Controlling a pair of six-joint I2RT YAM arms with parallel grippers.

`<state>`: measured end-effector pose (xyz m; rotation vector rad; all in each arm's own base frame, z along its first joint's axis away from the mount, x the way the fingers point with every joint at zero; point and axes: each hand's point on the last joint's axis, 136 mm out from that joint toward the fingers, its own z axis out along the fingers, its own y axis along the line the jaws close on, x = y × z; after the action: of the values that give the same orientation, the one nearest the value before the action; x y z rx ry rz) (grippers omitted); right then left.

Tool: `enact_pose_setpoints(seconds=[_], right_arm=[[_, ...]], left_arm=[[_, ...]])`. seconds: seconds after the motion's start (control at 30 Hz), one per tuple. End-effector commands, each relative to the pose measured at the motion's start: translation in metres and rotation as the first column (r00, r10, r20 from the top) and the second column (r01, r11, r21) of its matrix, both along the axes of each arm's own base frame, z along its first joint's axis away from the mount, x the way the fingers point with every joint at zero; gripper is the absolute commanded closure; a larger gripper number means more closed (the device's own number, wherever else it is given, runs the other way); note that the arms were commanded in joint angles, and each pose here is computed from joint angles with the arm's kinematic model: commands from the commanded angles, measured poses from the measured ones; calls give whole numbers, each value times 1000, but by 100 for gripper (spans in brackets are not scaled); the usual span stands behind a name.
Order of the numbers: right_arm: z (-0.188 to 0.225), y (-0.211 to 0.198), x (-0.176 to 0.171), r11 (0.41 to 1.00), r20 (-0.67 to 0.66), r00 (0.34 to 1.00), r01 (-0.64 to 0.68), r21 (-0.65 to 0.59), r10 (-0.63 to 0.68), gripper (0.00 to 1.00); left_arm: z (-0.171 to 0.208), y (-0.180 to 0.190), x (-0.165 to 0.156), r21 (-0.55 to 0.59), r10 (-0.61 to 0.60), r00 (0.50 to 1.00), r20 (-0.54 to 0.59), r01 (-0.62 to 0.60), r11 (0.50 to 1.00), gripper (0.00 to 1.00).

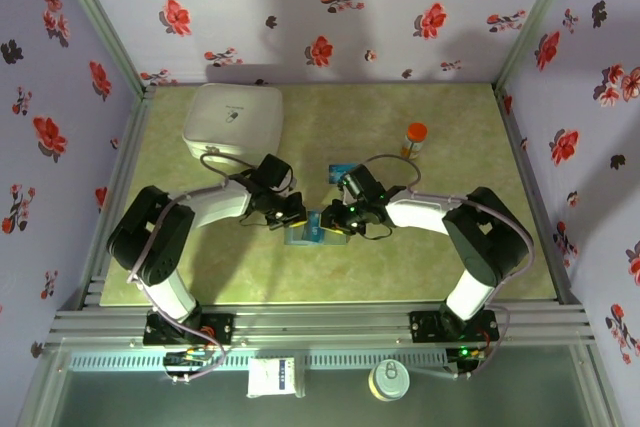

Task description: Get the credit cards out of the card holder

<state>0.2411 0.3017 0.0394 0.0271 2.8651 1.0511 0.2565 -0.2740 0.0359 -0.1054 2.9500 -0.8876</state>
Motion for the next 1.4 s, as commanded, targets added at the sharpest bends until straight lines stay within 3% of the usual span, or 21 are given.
enact_pose_setpoints(seconds=[0.0,0.3,0.87,1.37], right_arm=[[-1,5,3,999,-18,1000,14,40,-13,69],[-14,3,3,1000,-46,999,18,24,-17,70],[-1,17,14,987,-41,998,43,154,-37,81],[1,-10,12,997,5,999,51,62,-52,93]], left_arm=[[-10,9,-4,69,-27,1000,-9,28,997,100],[-17,16,-6,106,-23,1000,-19,25,994,100],[-19,13,-6,97,-26,999,-28,28,995,100],[-14,10,-3,80,-27,1000,-13,28,996,100]])
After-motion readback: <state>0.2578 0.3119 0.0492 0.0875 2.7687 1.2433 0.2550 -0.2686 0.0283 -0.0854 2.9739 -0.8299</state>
